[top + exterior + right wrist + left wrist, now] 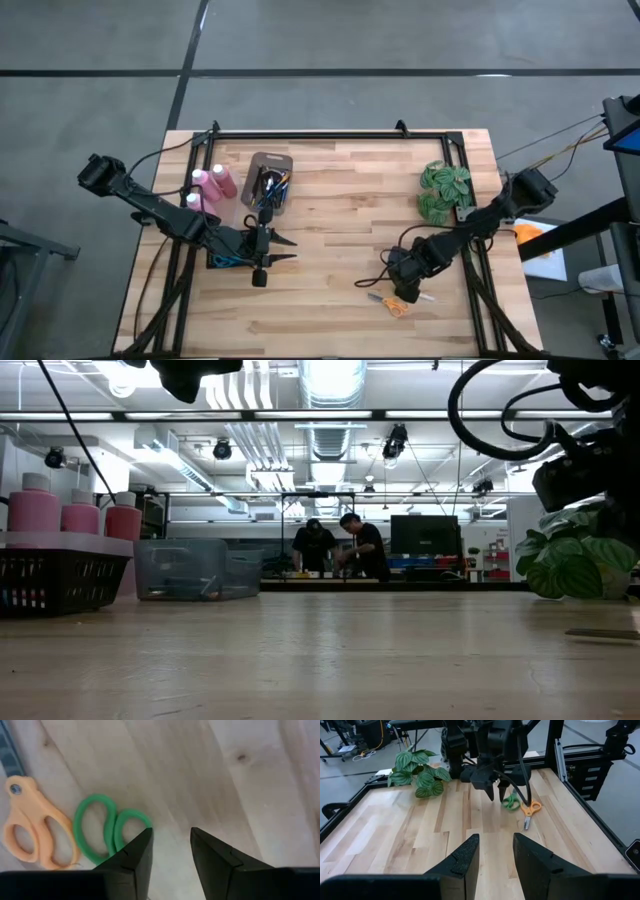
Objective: Pick & Place Paint Supplies
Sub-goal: Put the green scissors into the black basket
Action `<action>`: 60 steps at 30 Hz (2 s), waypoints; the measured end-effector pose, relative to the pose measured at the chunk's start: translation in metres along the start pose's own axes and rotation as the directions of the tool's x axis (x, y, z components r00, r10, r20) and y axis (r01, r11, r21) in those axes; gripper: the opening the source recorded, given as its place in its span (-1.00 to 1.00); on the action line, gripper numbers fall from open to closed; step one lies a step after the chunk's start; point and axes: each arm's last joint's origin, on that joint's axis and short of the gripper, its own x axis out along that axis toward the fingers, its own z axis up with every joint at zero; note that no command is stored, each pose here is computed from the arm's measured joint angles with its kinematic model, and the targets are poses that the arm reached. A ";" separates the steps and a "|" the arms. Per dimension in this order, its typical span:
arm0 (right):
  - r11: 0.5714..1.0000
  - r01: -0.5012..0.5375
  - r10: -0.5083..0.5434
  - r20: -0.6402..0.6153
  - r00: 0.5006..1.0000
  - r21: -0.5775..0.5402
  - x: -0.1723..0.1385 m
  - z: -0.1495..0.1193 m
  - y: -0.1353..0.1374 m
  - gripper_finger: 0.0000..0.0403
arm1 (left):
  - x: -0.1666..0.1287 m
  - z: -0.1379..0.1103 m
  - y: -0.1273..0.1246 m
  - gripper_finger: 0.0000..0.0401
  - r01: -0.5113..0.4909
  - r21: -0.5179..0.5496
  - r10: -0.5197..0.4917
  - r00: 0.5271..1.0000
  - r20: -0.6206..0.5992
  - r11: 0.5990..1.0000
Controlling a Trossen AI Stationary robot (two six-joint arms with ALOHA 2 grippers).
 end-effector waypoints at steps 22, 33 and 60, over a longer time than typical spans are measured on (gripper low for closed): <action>0.999 -0.022 0.021 0.016 1.000 0.033 -0.003 -0.002 0.001 -0.35 | 0.000 0.000 0.000 -0.40 0.000 0.001 0.000 1.000 -0.003 1.000; 0.998 -0.064 0.064 0.054 0.997 0.013 -0.008 -0.001 0.010 -0.35 | 0.000 -0.001 0.000 -0.40 0.000 0.003 0.000 1.000 -0.007 1.000; 0.999 0.028 -0.027 0.056 0.998 -0.020 0.016 0.002 0.019 -0.83 | 0.000 -0.003 0.000 -0.40 -0.001 0.014 0.002 0.999 -0.032 1.000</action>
